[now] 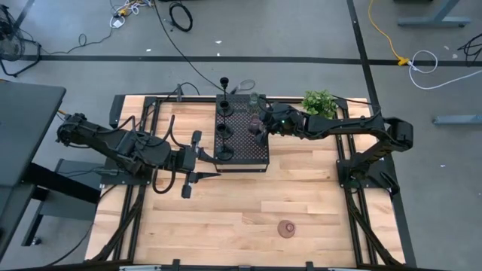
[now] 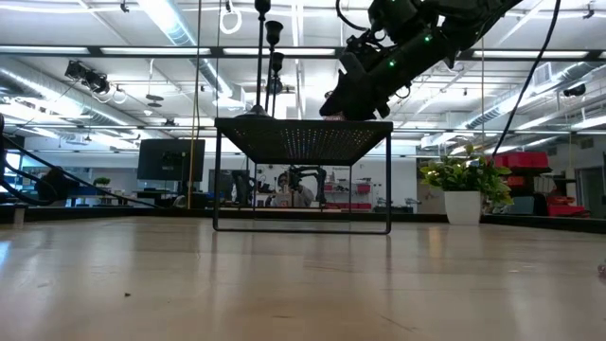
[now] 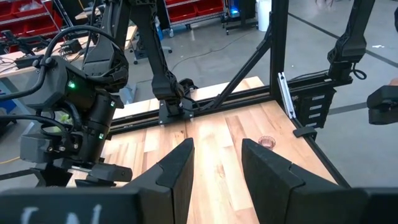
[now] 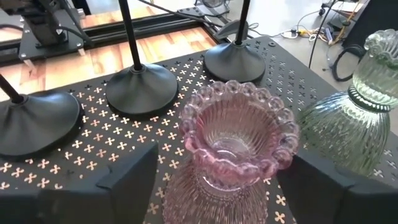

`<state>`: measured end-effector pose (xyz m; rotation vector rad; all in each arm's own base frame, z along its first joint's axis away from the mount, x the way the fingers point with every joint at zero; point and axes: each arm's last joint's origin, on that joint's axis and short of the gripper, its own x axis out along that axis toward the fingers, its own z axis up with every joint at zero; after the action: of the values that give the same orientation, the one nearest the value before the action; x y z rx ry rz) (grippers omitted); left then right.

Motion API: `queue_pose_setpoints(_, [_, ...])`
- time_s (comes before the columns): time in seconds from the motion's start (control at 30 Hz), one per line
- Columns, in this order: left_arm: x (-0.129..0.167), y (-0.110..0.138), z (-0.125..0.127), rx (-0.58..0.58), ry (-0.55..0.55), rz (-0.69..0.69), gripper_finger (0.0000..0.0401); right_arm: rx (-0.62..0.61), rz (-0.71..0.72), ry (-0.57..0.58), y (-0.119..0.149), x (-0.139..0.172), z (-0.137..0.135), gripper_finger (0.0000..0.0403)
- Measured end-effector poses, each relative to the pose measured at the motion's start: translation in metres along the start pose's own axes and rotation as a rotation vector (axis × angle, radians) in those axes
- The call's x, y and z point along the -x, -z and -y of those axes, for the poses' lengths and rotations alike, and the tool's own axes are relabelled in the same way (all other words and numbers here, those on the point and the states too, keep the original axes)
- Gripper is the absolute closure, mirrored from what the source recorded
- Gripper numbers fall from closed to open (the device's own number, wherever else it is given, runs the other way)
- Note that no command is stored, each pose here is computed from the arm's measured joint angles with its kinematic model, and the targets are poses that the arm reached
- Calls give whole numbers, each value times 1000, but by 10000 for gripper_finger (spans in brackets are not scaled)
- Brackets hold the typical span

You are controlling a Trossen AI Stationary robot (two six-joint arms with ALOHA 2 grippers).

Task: Pick & Place candle stick holders
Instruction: Put the pink candle holder on the shelf

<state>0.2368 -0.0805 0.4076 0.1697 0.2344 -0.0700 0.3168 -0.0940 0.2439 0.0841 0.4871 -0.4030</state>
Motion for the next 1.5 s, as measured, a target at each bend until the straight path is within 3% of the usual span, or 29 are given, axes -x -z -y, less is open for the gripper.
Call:
queue_pose_setpoints(0.27, [0, 0, 0, 5, 0, 0, 263, 40, 2, 0, -1, 2, 0, 49])
queue_pose_setpoints(0.73, [0, 0, 0, 7, 0, 1, 263, 36, -9, 58, -16, 55, 6, 46])
queue_pose_setpoints(0.97, [0, 0, 0, 7, 0, 0, 263, 40, -136, -80, -8, 98, -6, 46])
queue_pose_setpoints(1.33, [0, 0, 0, 8, 0, 0, 263, -218, -517, -461, 20, 154, -35, 46])
queue_pose_setpoints(1.5, [0, 0, 0, 9, 0, 0, 263, -265, -620, -535, 27, 165, -57, 46])
